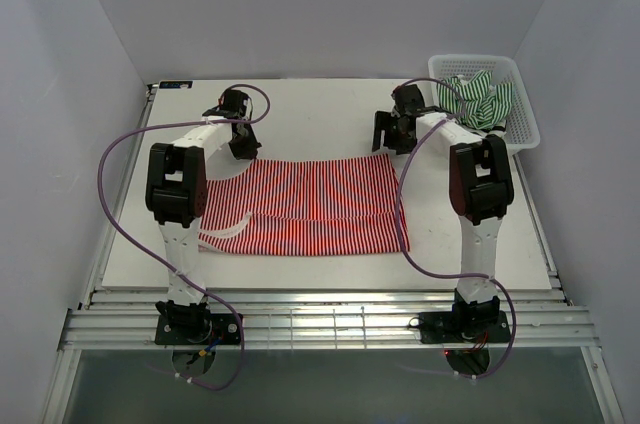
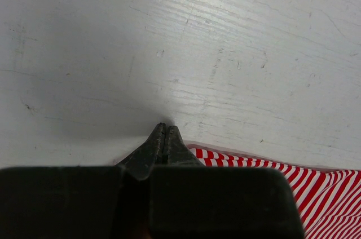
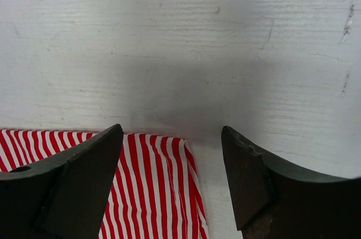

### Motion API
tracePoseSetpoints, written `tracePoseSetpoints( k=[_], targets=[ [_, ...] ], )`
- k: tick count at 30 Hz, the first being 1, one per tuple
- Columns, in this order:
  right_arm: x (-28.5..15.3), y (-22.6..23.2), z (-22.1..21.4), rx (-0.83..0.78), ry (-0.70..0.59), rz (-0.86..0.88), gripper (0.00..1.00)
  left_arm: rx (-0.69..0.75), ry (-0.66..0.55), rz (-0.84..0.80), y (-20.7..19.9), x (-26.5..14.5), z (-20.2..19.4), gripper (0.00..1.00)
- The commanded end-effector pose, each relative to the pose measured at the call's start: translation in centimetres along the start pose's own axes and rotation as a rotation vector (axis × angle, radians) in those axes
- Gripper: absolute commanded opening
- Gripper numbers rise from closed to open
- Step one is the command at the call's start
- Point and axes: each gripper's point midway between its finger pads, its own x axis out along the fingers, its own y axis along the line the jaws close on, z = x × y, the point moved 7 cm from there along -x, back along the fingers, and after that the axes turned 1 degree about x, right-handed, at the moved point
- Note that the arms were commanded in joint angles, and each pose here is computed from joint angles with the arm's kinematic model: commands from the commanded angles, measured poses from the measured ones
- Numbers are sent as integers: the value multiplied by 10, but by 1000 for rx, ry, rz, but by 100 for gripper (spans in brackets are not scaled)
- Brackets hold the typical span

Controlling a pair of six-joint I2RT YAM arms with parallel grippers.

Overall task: Fold and stack the tank tops
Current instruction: Fold the tank top

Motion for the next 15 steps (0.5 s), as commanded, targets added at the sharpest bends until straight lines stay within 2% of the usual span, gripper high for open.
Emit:
tracePoseSetpoints(
  k=[1,2,5,10,12,15],
  targets=[
    [0,-5,3,38,-22,-47,75,0,-45,-34,-4,-11,12,0],
    [0,-6,2,43,-18,-50,65,-2,-43,-32,-4,-11,11,0],
    [0,-7,-4,50,-3,-54,52,-6,-44,-34,-4,-10,12,0],
    [0,-8,-9,51,7,-52,48,-5,-39,-40,-5,-10,11,0],
    [1,-7,-9,51,11,-47,41,-5,-40,-42,-5,-10,11,0],
    [1,-7,-11,50,16,-41,20,-5,-41,-41,-5,-10,11,0]
  ],
)
